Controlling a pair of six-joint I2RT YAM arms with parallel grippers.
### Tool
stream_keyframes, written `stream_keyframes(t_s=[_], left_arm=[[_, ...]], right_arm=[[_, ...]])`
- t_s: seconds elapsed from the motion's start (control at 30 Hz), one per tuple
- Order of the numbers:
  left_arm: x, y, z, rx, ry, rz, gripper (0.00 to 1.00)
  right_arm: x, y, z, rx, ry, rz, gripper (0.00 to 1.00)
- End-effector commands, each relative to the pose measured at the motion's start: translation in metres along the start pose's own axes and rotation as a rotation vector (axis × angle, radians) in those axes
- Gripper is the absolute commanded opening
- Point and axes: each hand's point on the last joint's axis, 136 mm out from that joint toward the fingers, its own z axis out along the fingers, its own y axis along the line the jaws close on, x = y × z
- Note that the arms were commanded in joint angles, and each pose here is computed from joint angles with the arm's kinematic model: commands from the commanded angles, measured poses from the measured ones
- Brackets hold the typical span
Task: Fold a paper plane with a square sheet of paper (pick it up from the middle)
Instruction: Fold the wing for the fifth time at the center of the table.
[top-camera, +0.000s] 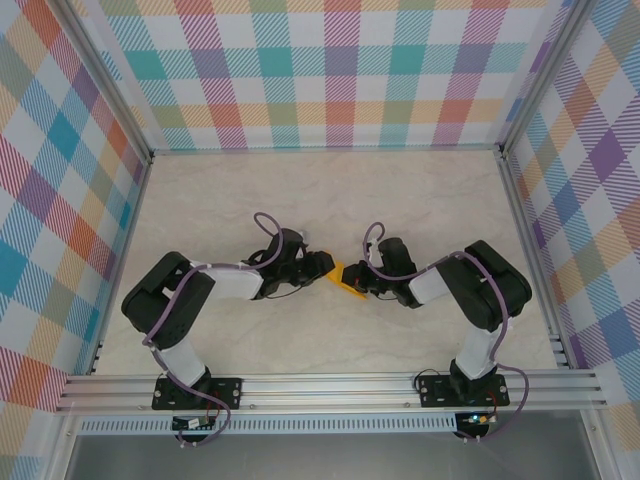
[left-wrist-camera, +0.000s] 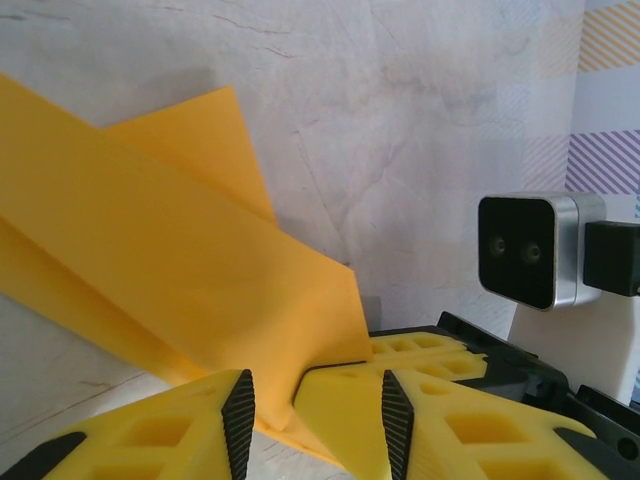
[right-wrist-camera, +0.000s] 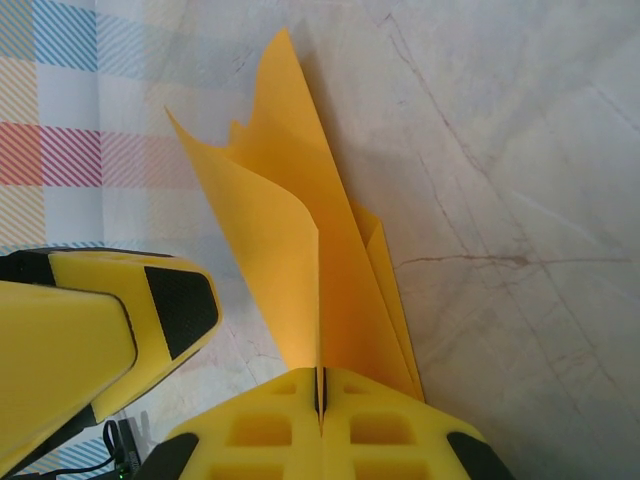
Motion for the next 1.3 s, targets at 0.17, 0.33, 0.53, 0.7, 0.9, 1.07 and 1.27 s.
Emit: stream_keyframes(t_s=[0.17,0.33,0.53,0.7,0.9,1.07,1.27], left_arm=[[0.002,-0.006,0.01,0.005,0.016,0.031,0.37],[0.004,0.002,0.014,-0.025,0.026,0.025,0.36],[0.004,0.008,0.018,-0.049,0.032,0.017,0.35],[0.004,0.018,0.016,-0.103,0.026,-0.001,0.35],[0.007,0.029,0.017,-0.148,0.037,-0.008,0.34],[0.009,0.04,0.019,-0.199,0.049,-0.026,0.29],[0.011,0.049,0.018,-0.242,0.05,-0.051,0.25]], right_arm=[[0.003,-0.01,0.004,0.026,0.037,0.044,0.0],[0.009,-0.016,0.005,0.05,0.066,0.063,0.0],[0.011,-0.018,0.007,0.059,0.085,0.065,0.0],[0.011,-0.019,0.007,0.068,0.094,0.068,0.0],[0.014,-0.016,0.006,0.057,0.111,0.058,0.0],[0.011,-0.005,0.004,0.039,0.12,0.035,0.03],[0.009,0.009,-0.004,0.027,0.132,0.015,0.09]])
